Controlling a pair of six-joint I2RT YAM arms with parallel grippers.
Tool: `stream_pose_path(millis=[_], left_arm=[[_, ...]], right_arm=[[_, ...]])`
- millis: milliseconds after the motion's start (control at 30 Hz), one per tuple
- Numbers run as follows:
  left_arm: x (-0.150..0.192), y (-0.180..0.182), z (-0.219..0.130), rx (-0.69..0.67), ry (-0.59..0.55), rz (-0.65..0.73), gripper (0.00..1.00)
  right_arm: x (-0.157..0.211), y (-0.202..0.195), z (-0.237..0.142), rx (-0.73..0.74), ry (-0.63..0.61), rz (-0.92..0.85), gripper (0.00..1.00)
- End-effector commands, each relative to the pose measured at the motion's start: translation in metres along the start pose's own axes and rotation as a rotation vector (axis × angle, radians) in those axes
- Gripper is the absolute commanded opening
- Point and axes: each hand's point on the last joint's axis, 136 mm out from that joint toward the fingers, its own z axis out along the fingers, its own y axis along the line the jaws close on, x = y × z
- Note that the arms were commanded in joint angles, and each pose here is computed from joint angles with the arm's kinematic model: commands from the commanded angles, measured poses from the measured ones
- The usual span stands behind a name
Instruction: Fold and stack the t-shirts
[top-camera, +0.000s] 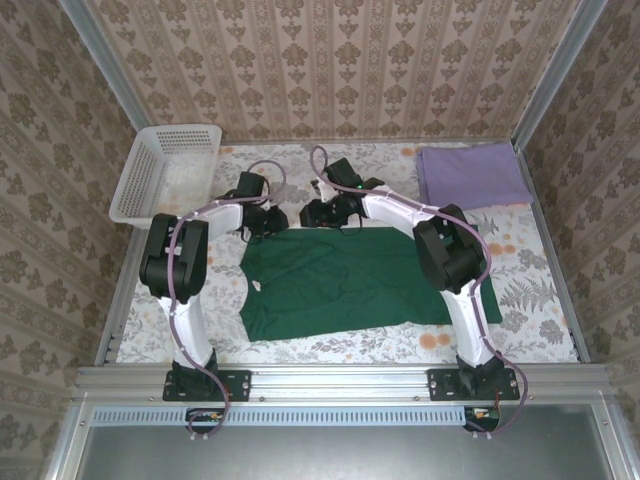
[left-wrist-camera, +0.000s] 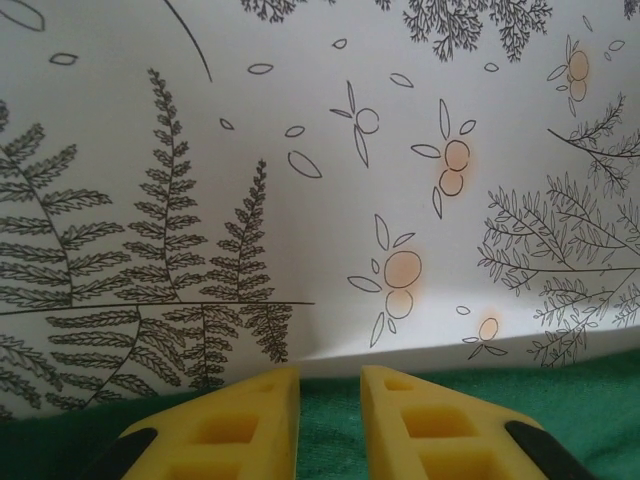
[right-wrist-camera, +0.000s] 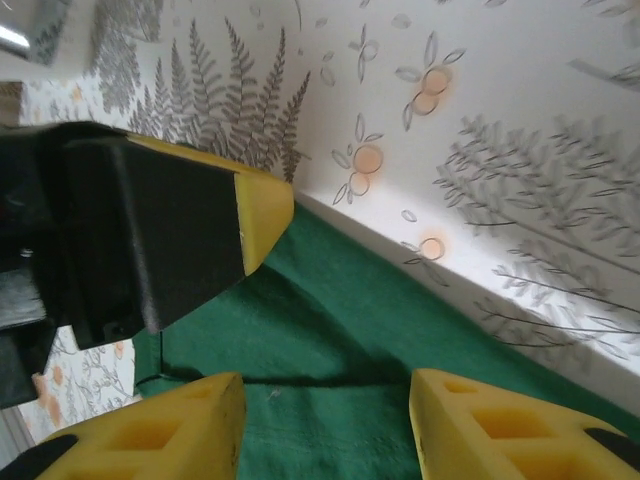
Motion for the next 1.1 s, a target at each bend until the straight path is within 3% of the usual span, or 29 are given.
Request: stream_pose_path(millis=[0,633,867,1067], left_arm=[[-0.002,0.002,0.000,0.029,-0.009,-0.036,0.22],[-0.002,0.009,0.001,0.033,-0.016,-0.067,0.22],[-0.002,0.010,0.002,0.028,-0.017,-0.071,0.22],[-0.002,0.012,0.002,0.019,-0.015,-0.075,0.22]], right_arm=[[0.014,-0.008,0.009,0.058,0.076,-0.023,0.48],[0.036,-0.006,0.026,0.090,0.173,-0.071,0.41],[0.040,0.003,0.026,0.075,0.186,-0.098,0.21],[0.040,0.012,0.014,0.060,0.165,-0.140,0.15]])
